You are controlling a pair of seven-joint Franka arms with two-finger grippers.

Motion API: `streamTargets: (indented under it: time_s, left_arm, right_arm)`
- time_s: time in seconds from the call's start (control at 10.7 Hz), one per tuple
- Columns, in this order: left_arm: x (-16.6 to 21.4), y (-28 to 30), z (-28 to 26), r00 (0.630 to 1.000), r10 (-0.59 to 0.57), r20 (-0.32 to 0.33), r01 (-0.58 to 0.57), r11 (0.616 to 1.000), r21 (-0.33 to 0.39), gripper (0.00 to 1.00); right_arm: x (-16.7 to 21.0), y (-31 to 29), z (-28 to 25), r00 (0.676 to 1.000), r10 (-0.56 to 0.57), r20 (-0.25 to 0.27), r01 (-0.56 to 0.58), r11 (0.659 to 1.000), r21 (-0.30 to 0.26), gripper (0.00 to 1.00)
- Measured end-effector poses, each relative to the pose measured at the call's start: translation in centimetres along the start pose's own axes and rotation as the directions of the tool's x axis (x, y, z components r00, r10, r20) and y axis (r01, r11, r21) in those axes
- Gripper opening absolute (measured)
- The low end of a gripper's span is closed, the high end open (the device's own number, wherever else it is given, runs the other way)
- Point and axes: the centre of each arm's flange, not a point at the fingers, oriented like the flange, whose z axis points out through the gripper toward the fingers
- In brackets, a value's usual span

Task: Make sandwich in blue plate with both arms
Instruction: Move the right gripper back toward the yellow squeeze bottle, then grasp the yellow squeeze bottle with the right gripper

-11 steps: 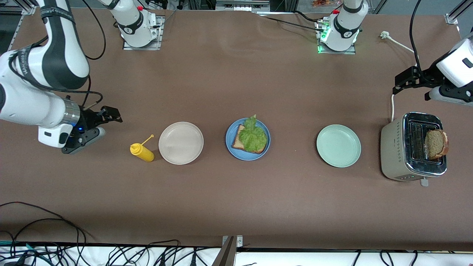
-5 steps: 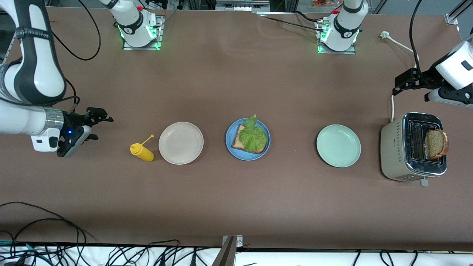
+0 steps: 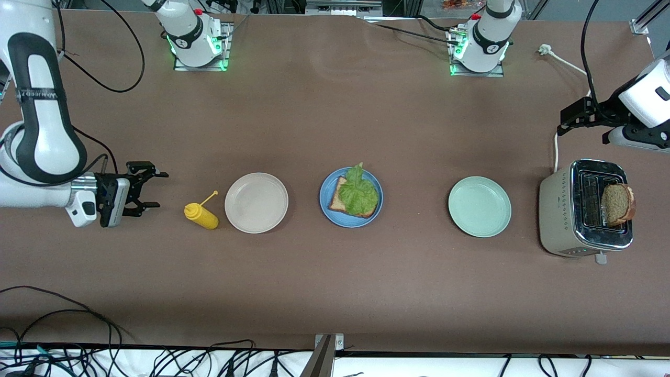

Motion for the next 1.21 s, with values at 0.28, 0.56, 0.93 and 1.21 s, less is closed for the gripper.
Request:
streamTargets:
  time_s: [0.28,0.56,0.93,1.21]
  left_arm:
    - [0.0,0.0,0.0,1.000,0.000,0.000,0.000,1.000,0.000,1.00]
    - [0.0,0.0,0.0,1.000,0.000,0.000,0.000,1.000,0.000,1.00]
    - [0.0,-0.1,-0.1,1.000,-0.001,-0.002,0.001,1.000,0.000,1.00]
    - [0.0,-0.3,-0.1,1.000,-0.005,-0.003,0.005,1.000,0.000,1.00]
  right_arm:
    - [-2.4,2.4,3.2,0.978,-0.163,-0.131,0.168,0.985,0.031,1.00]
    - [-3.7,4.2,6.0,0.930,-0.284,-0.234,0.289,0.957,-0.012,1.00]
    - [-4.4,5.6,8.7,0.837,-0.439,-0.326,0.433,0.896,-0.094,1.00]
    - [-4.8,6.2,10.0,0.801,-0.485,-0.350,0.474,0.872,-0.125,1.00]
